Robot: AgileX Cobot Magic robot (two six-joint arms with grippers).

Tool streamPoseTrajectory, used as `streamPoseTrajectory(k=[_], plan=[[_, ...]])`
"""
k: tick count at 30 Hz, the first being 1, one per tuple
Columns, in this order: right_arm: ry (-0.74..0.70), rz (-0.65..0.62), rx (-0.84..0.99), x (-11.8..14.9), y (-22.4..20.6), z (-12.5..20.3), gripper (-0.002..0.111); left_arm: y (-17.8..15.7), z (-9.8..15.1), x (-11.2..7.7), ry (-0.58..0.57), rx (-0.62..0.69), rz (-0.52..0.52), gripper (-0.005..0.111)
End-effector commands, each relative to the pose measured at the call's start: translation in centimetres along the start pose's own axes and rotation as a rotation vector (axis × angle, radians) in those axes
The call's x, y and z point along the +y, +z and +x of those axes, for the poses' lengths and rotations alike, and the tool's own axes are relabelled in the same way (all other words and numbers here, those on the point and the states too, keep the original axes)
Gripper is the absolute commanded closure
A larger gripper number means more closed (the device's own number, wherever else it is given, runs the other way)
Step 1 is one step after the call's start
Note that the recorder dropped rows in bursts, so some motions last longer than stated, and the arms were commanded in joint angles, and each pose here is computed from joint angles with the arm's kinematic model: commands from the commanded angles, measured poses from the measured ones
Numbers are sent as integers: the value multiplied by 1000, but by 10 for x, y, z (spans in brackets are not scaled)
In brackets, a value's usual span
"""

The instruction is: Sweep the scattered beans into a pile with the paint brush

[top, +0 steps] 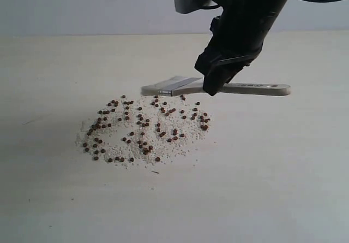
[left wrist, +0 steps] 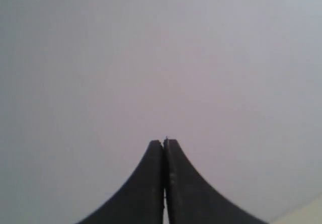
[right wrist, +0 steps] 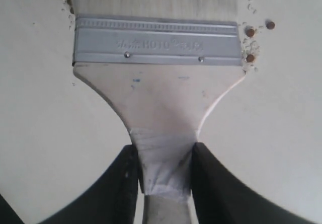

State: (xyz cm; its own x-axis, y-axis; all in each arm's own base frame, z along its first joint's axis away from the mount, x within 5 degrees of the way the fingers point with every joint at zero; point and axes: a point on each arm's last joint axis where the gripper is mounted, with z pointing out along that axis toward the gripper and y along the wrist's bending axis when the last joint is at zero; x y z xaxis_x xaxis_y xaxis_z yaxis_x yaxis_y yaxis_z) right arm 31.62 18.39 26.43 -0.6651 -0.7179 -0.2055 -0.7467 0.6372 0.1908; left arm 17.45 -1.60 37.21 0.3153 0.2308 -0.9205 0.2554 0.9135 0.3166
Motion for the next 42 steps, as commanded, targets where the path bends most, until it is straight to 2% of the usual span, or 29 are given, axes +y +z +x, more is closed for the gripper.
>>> streamPoseTrajectory(k=[1,2,4,8,10,16,20,25,27,31,34,36,42], plan=[[-14,1,-31,-3,0,-13,108,27,4,-16,403,51,431,107],[-15,3,-35,-5,0,-16,108,31,7,-19,419,45,516,107],[-19,7,-50,-6,-1,-22,108,37,16,-24,382,48,613,107],[-13,-23,-100,-5,-7,-33,108,45,38,-38,374,141,737,107],[-12,-39,-126,-3,-10,-38,108,50,45,-46,325,168,765,107],[-15,-57,-151,-1,-14,-41,108,66,61,-86,290,177,913,107],[-14,-59,-147,-1,-12,-41,108,76,79,-103,286,232,947,107],[-11,-37,-123,-5,-7,-41,108,85,101,-109,325,303,936,103],[-10,-34,-120,-6,-6,-41,108,87,108,-111,322,318,941,95],[-1,-32,-119,-6,-6,-41,108,91,125,-116,345,329,977,66],[5,-31,-118,-6,-6,-41,108,95,129,-126,328,305,985,52],[5,-31,-118,-6,-6,-41,108,96,129,-135,332,280,1000,50],[7,-33,-112,-7,-4,-41,108,100,141,-152,481,323,991,50]])
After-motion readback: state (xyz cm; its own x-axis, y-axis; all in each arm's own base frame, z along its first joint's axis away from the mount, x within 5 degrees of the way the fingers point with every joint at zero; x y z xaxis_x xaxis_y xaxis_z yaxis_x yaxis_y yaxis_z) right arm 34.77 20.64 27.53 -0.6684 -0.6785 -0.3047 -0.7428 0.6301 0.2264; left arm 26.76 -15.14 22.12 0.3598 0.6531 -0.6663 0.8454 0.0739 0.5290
